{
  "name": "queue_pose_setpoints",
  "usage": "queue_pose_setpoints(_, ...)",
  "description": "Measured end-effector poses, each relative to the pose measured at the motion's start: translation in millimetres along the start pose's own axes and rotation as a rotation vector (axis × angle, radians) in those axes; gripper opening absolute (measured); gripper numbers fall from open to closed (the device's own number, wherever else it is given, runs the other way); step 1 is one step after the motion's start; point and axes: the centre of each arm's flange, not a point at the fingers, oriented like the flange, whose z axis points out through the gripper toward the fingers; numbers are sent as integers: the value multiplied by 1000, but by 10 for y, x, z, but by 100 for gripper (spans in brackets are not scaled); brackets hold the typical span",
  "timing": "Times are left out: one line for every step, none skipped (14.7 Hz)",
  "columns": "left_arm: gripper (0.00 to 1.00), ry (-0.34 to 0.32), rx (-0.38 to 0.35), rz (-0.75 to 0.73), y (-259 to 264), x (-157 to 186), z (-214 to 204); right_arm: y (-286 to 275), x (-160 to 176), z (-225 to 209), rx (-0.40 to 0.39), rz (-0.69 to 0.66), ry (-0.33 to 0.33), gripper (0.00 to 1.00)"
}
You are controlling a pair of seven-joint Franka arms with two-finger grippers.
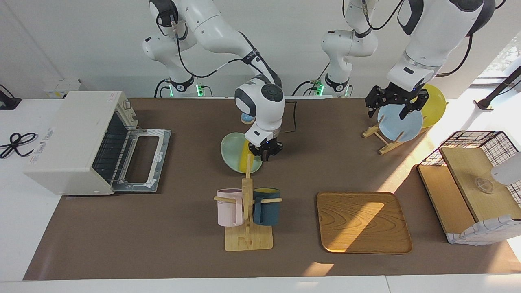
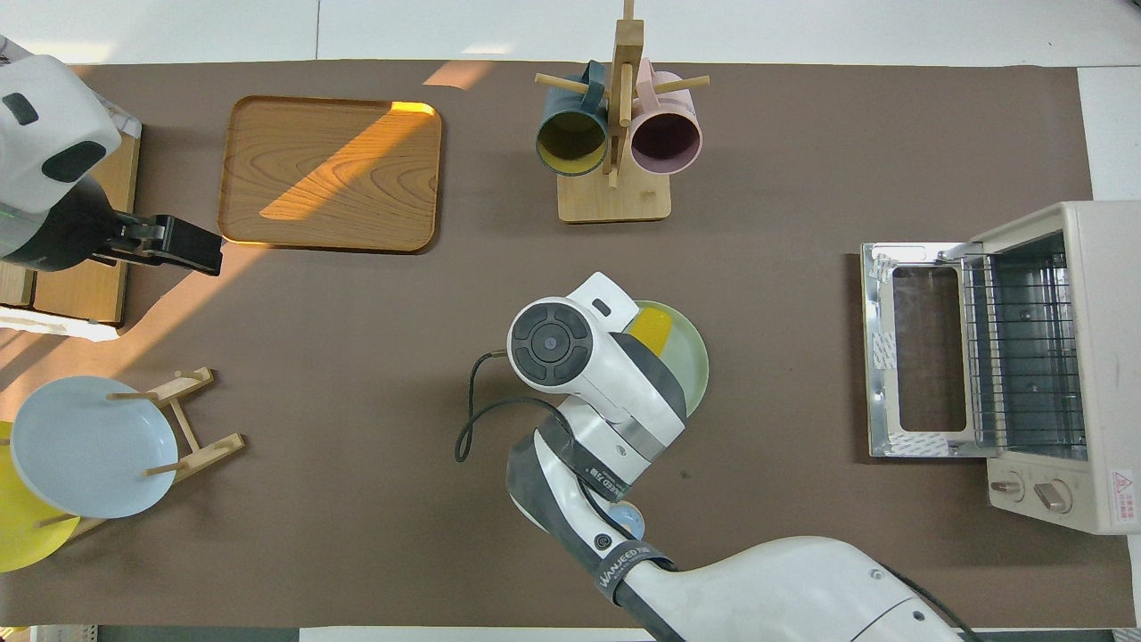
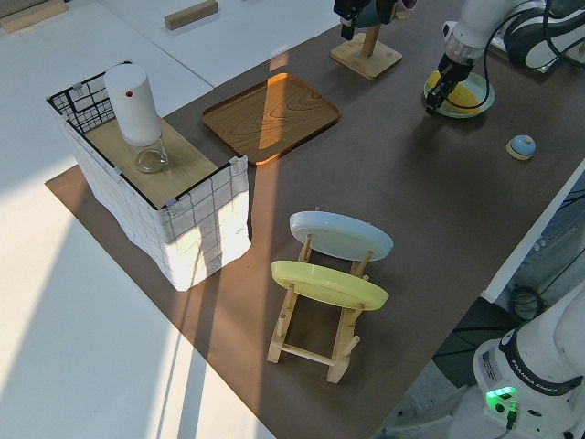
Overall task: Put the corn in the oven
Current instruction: 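Grasp the corn with the right gripper while the left gripper returns, then carry the corn with the right gripper to the open oven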
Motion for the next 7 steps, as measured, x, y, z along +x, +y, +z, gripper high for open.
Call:
queue_pose_setpoints(100,-1,0,0,1,-7,4,16,11,5,-2,3,0,45)
queue_pose_setpoints(100,-3,0,-1,-7,-18,10,30,19,10,-3,5,0,45)
queue_pose_setpoints(100,-6,0,-5,-32,-30,21,50,26,21,-5,7,-1,47)
queue_pose_setpoints(100,-9,0,-10,-61,-39,30,77,34,39,-9,9,-3,47)
queue_pose_setpoints(100,-10,-1,-15,-90,-46,34,103,39,59,-13,11,-6,47)
queue_pose_setpoints(100,-10,-1,-18,-116,-48,34,121,39,75,-16,12,-7,41)
queue_pose_setpoints(100,-10,-2,-21,-140,-48,36,127,39,82,-18,11,-8,31)
